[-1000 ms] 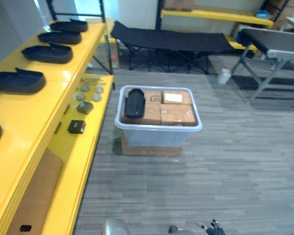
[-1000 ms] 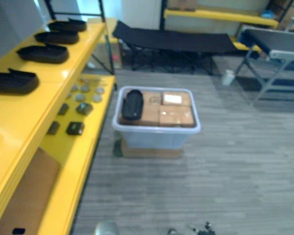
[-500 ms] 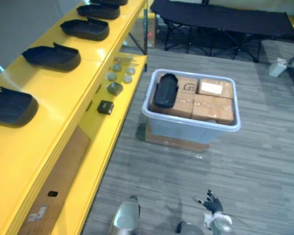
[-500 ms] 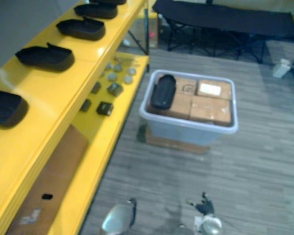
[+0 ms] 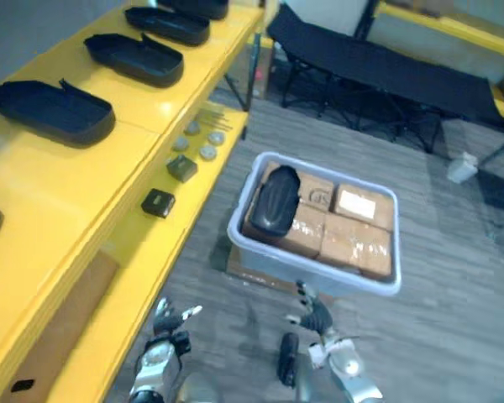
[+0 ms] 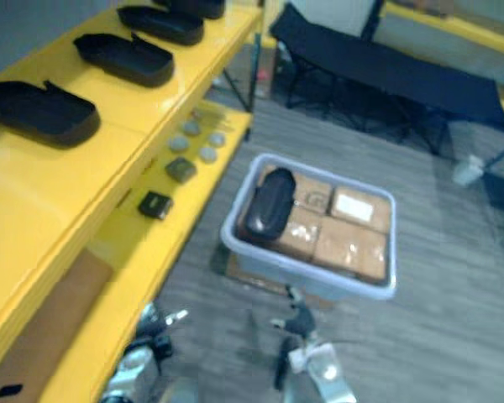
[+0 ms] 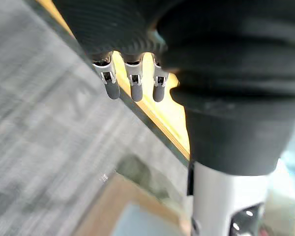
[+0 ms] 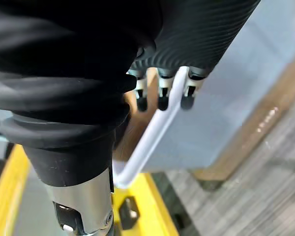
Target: Walk over and take plastic housings, then place them on the shelf
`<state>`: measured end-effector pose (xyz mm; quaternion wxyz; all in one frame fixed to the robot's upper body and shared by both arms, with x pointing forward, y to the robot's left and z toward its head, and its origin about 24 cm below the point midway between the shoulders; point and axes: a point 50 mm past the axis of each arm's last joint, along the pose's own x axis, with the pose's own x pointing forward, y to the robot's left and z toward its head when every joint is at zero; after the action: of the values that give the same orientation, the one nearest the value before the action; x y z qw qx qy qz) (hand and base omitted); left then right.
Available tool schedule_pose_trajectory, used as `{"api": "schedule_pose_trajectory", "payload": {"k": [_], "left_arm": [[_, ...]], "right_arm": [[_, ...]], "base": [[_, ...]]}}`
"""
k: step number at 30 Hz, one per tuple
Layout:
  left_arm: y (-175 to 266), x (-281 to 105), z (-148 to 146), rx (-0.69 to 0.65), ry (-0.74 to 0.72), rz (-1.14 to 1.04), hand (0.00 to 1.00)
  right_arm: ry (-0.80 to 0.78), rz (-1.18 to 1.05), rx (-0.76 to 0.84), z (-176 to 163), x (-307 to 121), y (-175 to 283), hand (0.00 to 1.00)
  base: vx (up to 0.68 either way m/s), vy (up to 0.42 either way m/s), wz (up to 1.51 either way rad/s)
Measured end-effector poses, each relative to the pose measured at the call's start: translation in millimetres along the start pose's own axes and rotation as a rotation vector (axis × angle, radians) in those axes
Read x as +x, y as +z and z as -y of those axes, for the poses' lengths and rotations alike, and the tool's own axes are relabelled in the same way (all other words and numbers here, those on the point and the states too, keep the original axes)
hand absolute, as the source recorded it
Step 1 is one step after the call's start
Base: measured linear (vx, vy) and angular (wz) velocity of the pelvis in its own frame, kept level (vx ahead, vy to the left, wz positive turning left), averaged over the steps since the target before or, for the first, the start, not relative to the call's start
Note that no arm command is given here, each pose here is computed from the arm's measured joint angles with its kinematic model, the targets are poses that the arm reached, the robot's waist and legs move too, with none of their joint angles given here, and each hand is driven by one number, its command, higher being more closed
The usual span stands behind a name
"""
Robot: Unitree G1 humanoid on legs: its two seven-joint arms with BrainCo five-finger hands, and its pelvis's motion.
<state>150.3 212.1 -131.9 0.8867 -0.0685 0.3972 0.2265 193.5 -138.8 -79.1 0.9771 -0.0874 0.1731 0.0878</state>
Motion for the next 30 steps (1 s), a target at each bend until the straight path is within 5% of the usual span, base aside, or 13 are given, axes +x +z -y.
{"api": "schedule_pose_trajectory", "payload": {"k": [3,10,17,21,25,30], "left_arm": [[-48,-14,-20,-0.193,0.123,-0.174,0.0],[-106,-47,-74,-0.23,0.274,-0.338,0.0],[12,7,-50,-0.12,0.111,0.056,0.0],[51,14,-24,-0.065,0.038,0.192,0.0],[50,13,-10,0.059,0.007,0.209,0.0],[40,10,-1,0.118,-0.02,0.189,0.0]], "right_arm": [[-0.01,0.027,-0.013,8,3,6,0.0],[0.163,0.15,-0.138,-17,3,30,0.0],[0.337,0.723,-0.384,-29,6,155,0.0],[0.317,1.035,-0.237,-34,-19,222,0.0],[-0.047,1.148,-0.045,5,-17,266,0.0],[-0.498,1.061,0.126,75,-12,259,0.0]], "base": [[0.28,-0.296,0.21],[0.1,-0.132,0.07],[0.03,-0.042,0.48],[-0.02,0.095,0.13],[-0.06,0.073,0.01],[-0.12,0.095,-0.08]]}}
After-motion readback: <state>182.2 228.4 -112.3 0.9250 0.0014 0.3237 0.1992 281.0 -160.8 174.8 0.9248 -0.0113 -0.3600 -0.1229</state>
